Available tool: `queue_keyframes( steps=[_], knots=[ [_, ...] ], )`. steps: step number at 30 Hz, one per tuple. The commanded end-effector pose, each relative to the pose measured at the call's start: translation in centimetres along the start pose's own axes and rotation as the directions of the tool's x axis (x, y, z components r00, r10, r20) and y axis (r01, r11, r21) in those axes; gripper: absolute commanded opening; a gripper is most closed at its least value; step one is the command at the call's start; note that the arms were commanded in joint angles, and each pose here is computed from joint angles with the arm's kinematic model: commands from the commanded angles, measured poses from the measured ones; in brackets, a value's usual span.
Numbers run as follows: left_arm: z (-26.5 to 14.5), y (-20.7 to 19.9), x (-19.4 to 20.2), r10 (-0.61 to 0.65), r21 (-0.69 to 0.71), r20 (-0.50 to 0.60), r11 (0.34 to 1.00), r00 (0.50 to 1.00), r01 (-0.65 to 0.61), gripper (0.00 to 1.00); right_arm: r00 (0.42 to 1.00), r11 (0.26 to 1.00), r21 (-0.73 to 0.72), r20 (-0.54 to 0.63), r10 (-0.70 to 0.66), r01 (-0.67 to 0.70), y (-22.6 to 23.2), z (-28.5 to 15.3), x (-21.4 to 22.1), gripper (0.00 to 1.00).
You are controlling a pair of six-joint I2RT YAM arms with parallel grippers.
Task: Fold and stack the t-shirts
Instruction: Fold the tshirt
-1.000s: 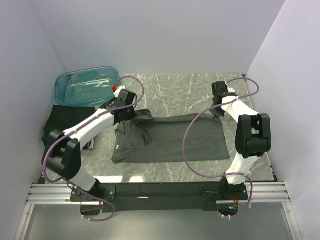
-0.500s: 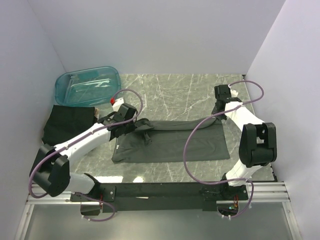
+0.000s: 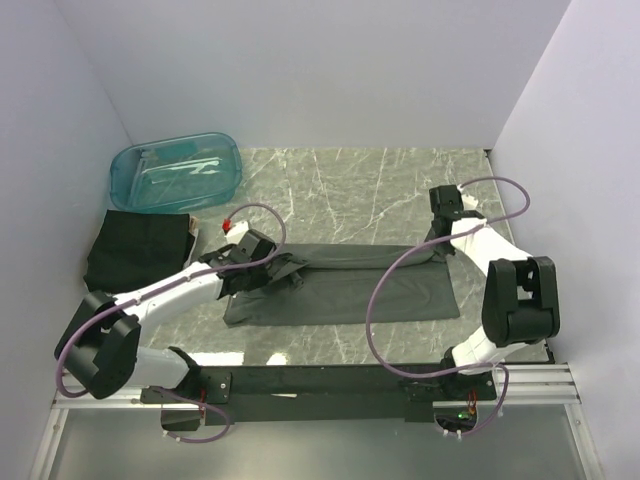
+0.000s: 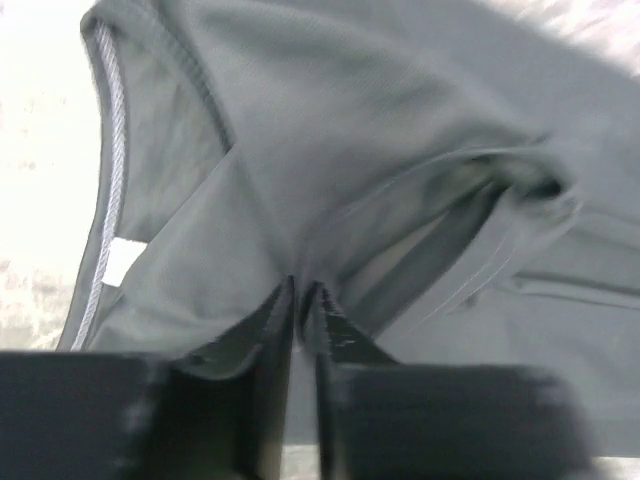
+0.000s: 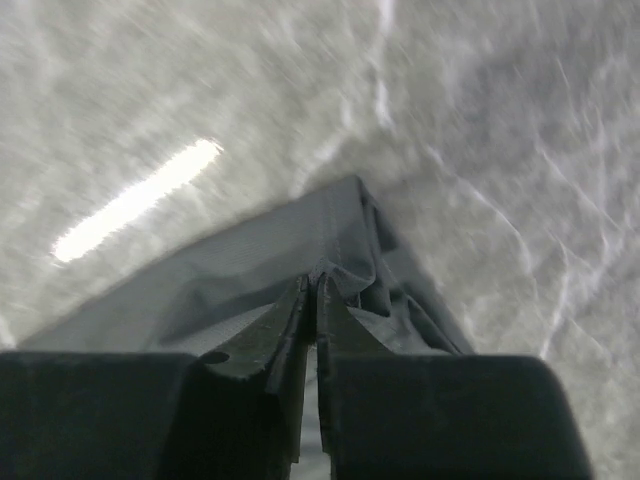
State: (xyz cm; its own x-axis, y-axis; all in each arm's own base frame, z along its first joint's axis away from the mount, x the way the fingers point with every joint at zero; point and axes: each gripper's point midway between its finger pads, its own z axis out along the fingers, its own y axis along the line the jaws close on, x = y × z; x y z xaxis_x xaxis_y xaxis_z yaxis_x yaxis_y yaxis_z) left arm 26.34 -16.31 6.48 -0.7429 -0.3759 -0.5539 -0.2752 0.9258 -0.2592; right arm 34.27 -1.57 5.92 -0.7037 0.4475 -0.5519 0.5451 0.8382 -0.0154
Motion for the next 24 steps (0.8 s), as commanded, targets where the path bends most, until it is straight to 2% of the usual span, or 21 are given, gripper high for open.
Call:
queue_keyframes(
  steps=[1, 2, 4, 5, 9, 11, 13, 17, 20, 23, 24],
  knots=[
    [-0.5, 0.9, 1.4, -0.014, -0.011, -0.035, 1.0, 0.999, 0.014, 0.2, 0.997, 0.998, 0.034, 0.06, 0.055, -0.057, -1.5, -1.1, -0.1, 0.14],
    [-0.7, 1.4, 1.9, -0.007, -0.022, -0.046, 1.0, 0.999, 0.006, 0.3, 0.998, 0.997, 0.06, 0.04, 0.05, -0.053, -2.4, -1.0, 1.2, 0.28],
    [-1.9, 2.3, 2.5, -0.011, -0.032, -0.063, 0.999, 0.998, 0.009, 0.46, 0.995, 0.994, 0.06, 0.064, 0.082, -0.086, -3.2, -2.0, 1.4, 0.43],
    [-2.4, 2.6, 2.9, -0.003, -0.031, -0.071, 1.0, 0.997, 0.001, 0.65, 0.995, 0.993, 0.084, 0.059, 0.08, -0.085, -4.2, -2.2, 2.3, 0.6],
    [-4.7, 1.9, 1.9, -0.018, 0.045, -0.041, 0.999, 0.999, 0.02, 0.99, 0.987, 0.99, 0.055, 0.111, 0.12, -0.127, -4.9, -4.8, 1.4, 0.71],
    [-5.6, 0.1, 0.1, -0.034, 0.125, 0.021, 0.992, 0.999, 0.031, 1.0, 0.981, 0.991, -0.014, 0.141, 0.136, -0.135, -4.2, -6.2, 0.3, 0.73],
    [-5.6, -1.1, -1.3, -0.024, 0.158, 0.067, 0.987, 0.997, 0.013, 0.99, 0.983, 0.982, -0.157, 0.134, 0.126, -0.105, -1.9, -8.0, -0.4, 0.75],
    [-4.6, -4.7, -5.5, -0.032, 0.215, 0.133, 0.977, 0.991, 0.003, 0.99, 0.989, 0.898, -0.439, 0.118, 0.088, -0.028, 3.1, -10.6, -1.1, 0.84],
    [-1.9, -7.2, -7.2, -0.046, 0.249, 0.085, 0.968, 0.995, 0.023, 0.99, 0.994, 0.853, -0.522, 0.081, 0.072, -0.019, 4.8, -11.1, -0.3, 0.84],
    [1.0, -9.6, -7.4, 0.001, 0.247, 0.034, 0.969, 0.999, -0.009, 0.99, 0.995, 0.861, -0.509, 0.075, 0.062, -0.016, 4.5, -10.9, 0.2, 0.85],
    [1.4, -10.7, -6.9, 0.035, 0.29, 0.004, 0.956, 0.999, -0.035, 0.99, 0.995, 0.869, -0.495, 0.077, 0.057, -0.012, 4.2, -10.7, 0.4, 0.85]
  ],
)
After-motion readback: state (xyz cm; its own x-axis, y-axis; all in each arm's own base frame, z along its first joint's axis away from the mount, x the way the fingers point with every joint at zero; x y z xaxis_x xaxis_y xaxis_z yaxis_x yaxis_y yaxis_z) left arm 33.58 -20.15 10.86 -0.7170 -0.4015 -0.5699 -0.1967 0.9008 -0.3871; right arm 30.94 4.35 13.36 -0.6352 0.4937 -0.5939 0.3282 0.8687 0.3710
